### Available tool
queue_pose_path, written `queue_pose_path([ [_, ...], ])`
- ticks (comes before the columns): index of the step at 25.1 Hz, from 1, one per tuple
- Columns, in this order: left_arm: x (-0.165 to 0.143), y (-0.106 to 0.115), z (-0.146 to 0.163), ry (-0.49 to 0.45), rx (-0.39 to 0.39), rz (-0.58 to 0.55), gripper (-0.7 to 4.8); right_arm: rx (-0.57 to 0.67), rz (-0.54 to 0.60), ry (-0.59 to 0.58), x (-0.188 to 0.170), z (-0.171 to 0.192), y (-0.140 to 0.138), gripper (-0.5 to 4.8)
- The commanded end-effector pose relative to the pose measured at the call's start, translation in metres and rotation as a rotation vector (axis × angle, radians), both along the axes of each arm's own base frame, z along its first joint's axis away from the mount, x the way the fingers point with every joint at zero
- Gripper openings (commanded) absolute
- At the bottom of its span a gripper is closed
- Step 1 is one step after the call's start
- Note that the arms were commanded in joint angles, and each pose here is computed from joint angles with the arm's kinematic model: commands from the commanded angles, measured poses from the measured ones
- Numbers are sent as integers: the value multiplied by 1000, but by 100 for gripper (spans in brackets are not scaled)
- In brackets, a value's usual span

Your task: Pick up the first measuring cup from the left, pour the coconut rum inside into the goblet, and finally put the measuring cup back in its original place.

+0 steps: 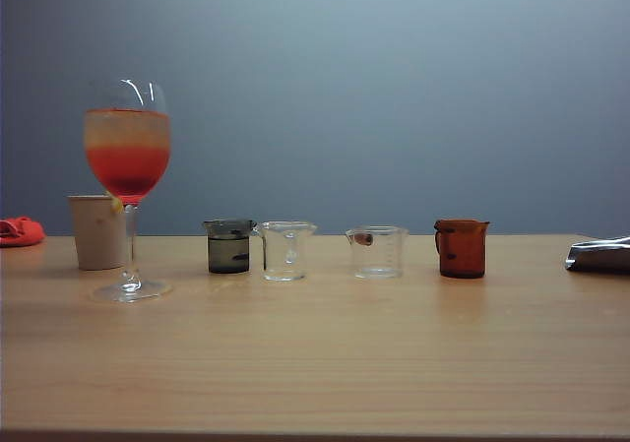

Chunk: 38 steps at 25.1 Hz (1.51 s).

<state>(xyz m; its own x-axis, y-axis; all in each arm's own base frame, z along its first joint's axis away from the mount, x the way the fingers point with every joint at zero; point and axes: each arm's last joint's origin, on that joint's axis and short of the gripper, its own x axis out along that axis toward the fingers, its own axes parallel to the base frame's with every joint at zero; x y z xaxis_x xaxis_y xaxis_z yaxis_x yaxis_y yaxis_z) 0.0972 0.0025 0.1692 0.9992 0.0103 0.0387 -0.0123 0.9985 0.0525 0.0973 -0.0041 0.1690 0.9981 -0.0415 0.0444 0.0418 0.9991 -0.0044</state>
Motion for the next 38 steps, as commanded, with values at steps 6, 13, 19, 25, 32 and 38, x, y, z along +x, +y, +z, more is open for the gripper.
queue_pose_path([
  [6, 0, 0, 3, -23, -3, 0, -5, 4, 2, -21, 0, 2, 0, -1],
  [13, -7, 1, 27, -48, -119, 40, -5, -5, 52, -120, -10, 40, 2, -2],
  [19, -19, 1, 61, -106, -121, 34, -5, -10, 51, -180, -18, 76, 2, -2],
  [25, -23, 1, 95, -128, -125, 32, -5, -12, 60, -194, -12, 117, 2, -3],
  [32, -8, -1, 128, -73, -137, -41, -5, -17, 192, -211, 16, 154, 10, -3],
  [38, 13, -4, 145, 3, -192, -154, -5, 34, 309, -205, 48, 158, 48, -4],
])
